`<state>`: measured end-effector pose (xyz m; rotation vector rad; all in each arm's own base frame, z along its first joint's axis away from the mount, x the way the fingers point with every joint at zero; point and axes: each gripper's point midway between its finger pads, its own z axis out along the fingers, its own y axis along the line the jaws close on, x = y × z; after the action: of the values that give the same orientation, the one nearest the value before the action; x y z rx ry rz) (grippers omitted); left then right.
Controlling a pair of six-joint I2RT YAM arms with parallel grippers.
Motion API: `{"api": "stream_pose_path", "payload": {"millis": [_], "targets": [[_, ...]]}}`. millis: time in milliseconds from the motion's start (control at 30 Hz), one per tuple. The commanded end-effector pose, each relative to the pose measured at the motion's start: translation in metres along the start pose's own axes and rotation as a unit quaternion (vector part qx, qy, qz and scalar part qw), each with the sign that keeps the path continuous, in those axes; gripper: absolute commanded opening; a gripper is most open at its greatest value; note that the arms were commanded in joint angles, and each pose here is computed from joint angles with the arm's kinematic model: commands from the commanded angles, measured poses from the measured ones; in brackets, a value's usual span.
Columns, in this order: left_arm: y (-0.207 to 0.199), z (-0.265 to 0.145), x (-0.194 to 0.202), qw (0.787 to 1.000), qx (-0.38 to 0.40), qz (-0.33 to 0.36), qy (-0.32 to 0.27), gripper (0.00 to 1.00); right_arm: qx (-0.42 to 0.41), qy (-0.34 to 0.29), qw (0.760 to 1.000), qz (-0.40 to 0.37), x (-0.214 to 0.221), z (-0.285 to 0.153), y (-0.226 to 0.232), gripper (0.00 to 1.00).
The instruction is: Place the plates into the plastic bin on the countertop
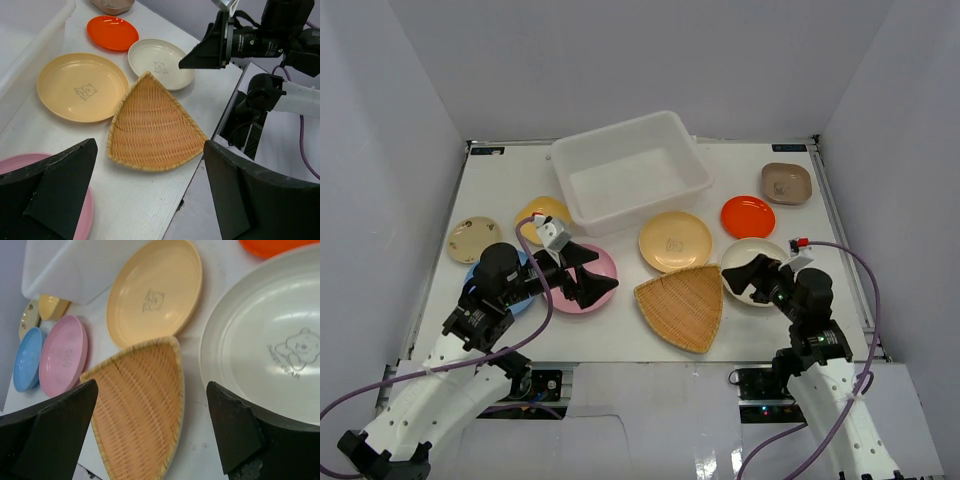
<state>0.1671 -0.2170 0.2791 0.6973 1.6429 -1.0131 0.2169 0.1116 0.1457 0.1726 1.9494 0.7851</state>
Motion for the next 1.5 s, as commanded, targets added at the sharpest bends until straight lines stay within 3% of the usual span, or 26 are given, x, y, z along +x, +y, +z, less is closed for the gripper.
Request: {"api": "stream_pose_path", "payload": {"millis": [0, 233, 633, 867, 1033, 1200, 1233, 1333, 1467], "targets": [[0.001, -0.002, -0.002, 1.0, -0.001, 0.006, -0.008, 0.98, -0.001, 0.058, 0.997, 0.045, 0.038, -0.002, -0.008, 0.95], [0.011, -0.005, -0.007, 0.999, -0.031, 0.004, -0.021, 0.98, -0.059, 0.111, 0.988, 0.09, 0.076, 0.006, -0.003, 0.92], [0.022, -0.005, -0.009, 0.998, -0.054, -0.004, -0.025, 0.98, -0.072, 0.12, 0.984, 0.108, 0.097, 0.024, -0.008, 1.0], [0.026, -0.004, -0.01, 0.997, -0.066, -0.007, -0.026, 0.98, -0.036, 0.155, 0.982, 0.098, 0.117, 0.03, -0.013, 0.71], [0.031, -0.006, -0.011, 0.996, -0.083, -0.015, -0.032, 0.98, -0.021, 0.147, 0.986, 0.077, 0.116, 0.025, -0.018, 0.6], [0.04, -0.011, -0.016, 0.992, -0.115, -0.024, -0.046, 0.98, -0.016, 0.166, 0.984, 0.069, 0.125, 0.016, -0.021, 0.43], [0.039, -0.011, -0.017, 0.992, -0.115, -0.023, -0.047, 0.98, -0.015, 0.166, 0.984, 0.07, 0.126, 0.016, -0.022, 0.44], [0.039, -0.012, -0.017, 0.992, -0.115, -0.022, -0.049, 0.98, -0.015, 0.169, 0.983, 0.07, 0.127, 0.017, -0.022, 0.65], [0.038, -0.012, -0.017, 0.992, -0.114, -0.023, -0.049, 0.98, -0.012, 0.181, 0.981, 0.069, 0.132, 0.018, -0.025, 0.64]]}}
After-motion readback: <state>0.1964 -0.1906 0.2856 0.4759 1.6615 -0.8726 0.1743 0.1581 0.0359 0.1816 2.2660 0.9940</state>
